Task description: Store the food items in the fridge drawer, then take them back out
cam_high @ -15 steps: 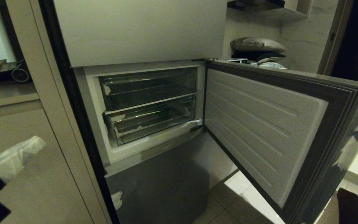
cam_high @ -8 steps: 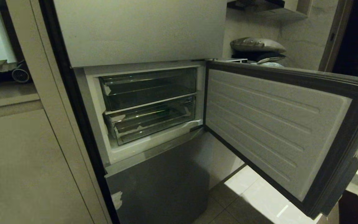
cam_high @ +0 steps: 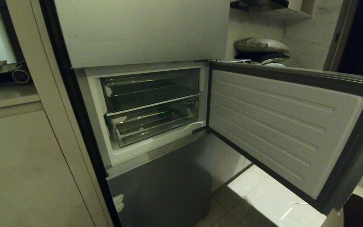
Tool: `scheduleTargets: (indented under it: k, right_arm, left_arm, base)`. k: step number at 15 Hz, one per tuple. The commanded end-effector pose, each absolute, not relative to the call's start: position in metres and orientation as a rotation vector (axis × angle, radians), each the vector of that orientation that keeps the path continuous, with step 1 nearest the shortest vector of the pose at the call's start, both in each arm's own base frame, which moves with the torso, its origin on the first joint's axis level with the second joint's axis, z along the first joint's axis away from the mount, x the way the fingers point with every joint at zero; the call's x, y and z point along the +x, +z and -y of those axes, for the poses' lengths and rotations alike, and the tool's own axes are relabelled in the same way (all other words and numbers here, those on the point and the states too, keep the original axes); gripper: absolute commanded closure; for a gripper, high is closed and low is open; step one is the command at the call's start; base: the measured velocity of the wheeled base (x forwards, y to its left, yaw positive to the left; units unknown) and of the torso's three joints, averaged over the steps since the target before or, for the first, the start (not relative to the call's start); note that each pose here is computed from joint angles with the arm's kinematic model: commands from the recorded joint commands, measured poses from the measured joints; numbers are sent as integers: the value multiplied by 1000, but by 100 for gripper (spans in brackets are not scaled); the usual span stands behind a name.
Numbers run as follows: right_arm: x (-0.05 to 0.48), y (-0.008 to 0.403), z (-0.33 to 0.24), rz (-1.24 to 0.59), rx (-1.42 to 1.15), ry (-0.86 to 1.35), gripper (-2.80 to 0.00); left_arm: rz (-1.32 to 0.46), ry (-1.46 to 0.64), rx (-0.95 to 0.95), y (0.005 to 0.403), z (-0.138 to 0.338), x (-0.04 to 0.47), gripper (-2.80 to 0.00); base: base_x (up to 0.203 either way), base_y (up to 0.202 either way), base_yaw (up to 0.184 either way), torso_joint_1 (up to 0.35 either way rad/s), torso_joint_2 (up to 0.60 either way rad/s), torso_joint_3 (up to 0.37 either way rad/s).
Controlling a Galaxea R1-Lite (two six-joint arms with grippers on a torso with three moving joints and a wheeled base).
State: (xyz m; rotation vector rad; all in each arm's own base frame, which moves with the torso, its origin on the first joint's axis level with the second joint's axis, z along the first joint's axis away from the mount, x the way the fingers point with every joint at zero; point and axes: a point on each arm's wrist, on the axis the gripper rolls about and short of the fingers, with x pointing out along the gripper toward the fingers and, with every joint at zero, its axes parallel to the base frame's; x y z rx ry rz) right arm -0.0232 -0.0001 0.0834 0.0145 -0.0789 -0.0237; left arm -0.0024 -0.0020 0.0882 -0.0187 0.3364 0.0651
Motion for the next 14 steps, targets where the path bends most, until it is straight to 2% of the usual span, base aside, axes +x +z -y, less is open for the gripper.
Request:
scheduleTargets:
  k: [1, 3, 9, 14]
  right_arm:
    - [-21, 76, 0, 54, 16, -24, 0]
    - [-21, 76, 0, 52, 14, -24, 0]
    - [-21, 76, 0, 55, 11, -24, 0]
    - [-21, 76, 0, 55, 16, -24, 0]
  left_arm:
    - [-345, -2, -5, 86, 0, -3, 0]
    - [-286, 59, -12, 84, 0, -7, 0]
    - [-66, -41, 75, 76, 1, -27, 0]
    - [-69, -22, 24, 76, 0, -26, 0]
  base:
    - [0, 0, 0, 0, 0, 0]
    - [0, 0, 0, 0, 0, 0]
    - [0, 0, 0, 0, 0, 0]
    - [0, 0, 0, 0, 0, 0]
